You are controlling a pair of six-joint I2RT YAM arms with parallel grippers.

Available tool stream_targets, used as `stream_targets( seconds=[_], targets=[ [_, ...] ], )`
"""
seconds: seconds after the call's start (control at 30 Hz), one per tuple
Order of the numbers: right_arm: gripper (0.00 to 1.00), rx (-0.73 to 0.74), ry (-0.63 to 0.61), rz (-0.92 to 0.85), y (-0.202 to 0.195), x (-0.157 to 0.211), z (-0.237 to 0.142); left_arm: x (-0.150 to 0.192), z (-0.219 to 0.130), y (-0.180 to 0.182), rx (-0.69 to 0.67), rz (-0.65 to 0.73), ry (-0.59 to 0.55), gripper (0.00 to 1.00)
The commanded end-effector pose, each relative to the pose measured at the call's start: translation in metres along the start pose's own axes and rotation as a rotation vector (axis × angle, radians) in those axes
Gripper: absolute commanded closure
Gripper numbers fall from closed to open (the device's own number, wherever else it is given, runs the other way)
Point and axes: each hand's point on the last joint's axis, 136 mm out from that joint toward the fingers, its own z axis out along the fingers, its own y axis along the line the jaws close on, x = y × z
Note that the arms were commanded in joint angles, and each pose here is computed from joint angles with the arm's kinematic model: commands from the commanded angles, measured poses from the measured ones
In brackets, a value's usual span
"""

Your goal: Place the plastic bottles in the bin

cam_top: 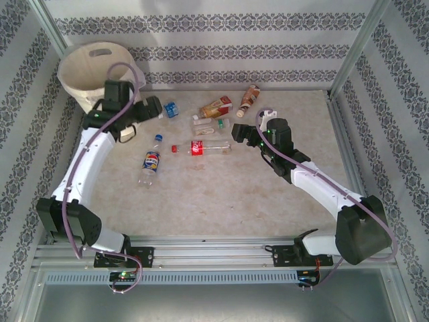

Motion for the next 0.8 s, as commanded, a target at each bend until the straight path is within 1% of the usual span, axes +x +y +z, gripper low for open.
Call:
stream_targets(
  seconds=[0.0,0.13,0.2,0.27,0.33,0.43,0.53,0.6,0.77],
  targets=[
    [0.02,-0.005,-0.040,0.018,0.002,-0.018,0.003,0.039,0.015,0.031,-0.161,0.038,0.102,0.00],
    [0.02,-0.011,-0.029,0.042,0.003,-0.016,0.006,0.074,0.049,0.037,-0.188,0.101,0.237,0.00],
    [0.02,-0.012,-0.025,0.054,0.003,-0.015,0.006,0.093,0.069,0.043,-0.210,0.153,0.345,0.00],
    [0.02,-0.010,-0.023,0.051,0.003,-0.015,0.006,0.109,0.082,0.049,-0.227,0.211,0.439,0.01],
    [0.02,-0.003,-0.021,0.043,0.002,-0.014,0.005,0.118,0.090,0.052,-0.225,0.271,0.499,0.02],
    [0.02,0.006,-0.024,0.032,0.000,-0.016,0.003,0.126,0.098,0.060,-0.250,0.329,0.544,0.04],
    [0.02,0.010,-0.022,0.030,-0.001,-0.015,0.003,0.134,0.107,0.069,-0.285,0.360,0.587,0.11],
    [0.02,0.009,-0.018,0.030,-0.001,-0.015,0.005,0.139,0.114,0.072,-0.293,0.366,0.604,0.14],
    [0.02,-0.003,-0.016,0.036,0.002,-0.016,0.006,0.144,0.136,0.078,-0.307,0.379,0.607,0.17]
  ],
)
